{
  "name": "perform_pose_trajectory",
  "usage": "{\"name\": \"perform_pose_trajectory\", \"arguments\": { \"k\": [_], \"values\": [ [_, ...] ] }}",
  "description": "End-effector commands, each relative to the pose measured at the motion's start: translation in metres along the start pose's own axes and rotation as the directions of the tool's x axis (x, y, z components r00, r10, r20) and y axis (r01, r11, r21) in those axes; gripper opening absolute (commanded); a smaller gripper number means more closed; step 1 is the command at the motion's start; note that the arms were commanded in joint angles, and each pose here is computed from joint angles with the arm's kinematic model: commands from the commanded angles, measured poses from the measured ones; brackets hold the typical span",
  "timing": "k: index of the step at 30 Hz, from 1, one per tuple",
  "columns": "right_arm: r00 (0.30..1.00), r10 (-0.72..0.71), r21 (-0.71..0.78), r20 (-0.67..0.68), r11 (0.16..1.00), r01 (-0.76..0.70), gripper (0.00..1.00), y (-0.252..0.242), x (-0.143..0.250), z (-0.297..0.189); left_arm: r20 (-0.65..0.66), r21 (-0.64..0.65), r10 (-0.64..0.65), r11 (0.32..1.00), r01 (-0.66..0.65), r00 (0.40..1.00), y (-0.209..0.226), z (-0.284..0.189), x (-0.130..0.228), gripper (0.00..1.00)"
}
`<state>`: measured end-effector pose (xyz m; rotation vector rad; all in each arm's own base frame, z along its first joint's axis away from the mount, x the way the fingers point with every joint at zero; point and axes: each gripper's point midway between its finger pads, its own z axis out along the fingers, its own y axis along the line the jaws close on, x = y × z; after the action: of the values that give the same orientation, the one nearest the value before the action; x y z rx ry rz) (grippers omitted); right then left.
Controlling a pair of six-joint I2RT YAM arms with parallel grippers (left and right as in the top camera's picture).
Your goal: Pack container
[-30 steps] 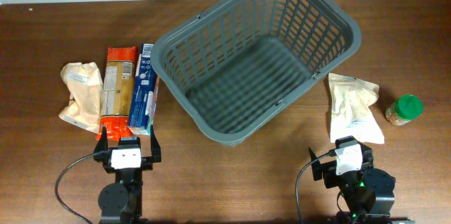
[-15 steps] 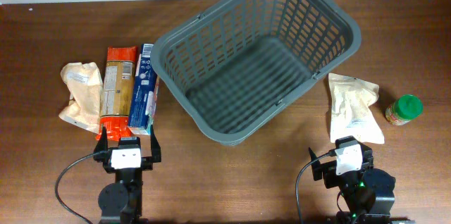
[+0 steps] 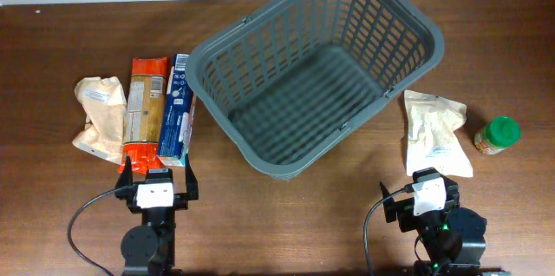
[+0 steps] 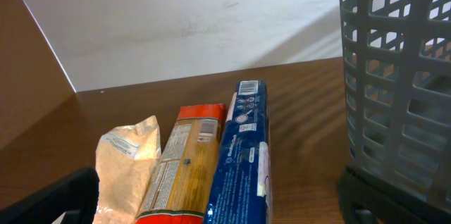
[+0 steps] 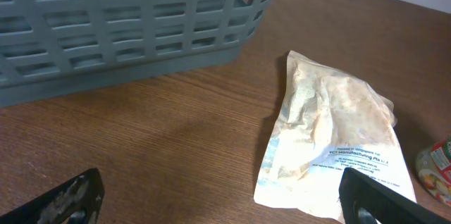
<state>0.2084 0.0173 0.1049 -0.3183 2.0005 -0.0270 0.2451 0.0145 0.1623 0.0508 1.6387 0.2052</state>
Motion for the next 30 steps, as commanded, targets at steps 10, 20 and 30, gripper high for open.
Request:
{"name": "perform_pose_trajectory", "arguments": {
  "k": [10, 20, 30],
  "values": [
    [1.0, -0.009, -0.011, 0.009, 1.0, 0.009, 0.99, 0.003, 0.0, 0.0, 0.053, 0.299, -0.014, 0.954, -0.003, 0.999, -0.051, -0.008, -0.008, 0.99],
    [0.993, 0.113, -0.068, 0.016, 0.991, -0.112, 0.99, 0.012, -0.003, 0.0, 0.048, 0.449, -0.084, 0.892, 0.053, 0.995, -0.065, -0.04, -0.063, 0.99],
    [0.947, 0.193, -0.094, 0.256, 0.98, -0.175, 0.99, 0.001, -0.115, -0.069, -0.014, 0.341, -0.072, 0.937, 0.072, 0.997, -0.03, -0.051, -0.146, 0.99]
  ]
}}
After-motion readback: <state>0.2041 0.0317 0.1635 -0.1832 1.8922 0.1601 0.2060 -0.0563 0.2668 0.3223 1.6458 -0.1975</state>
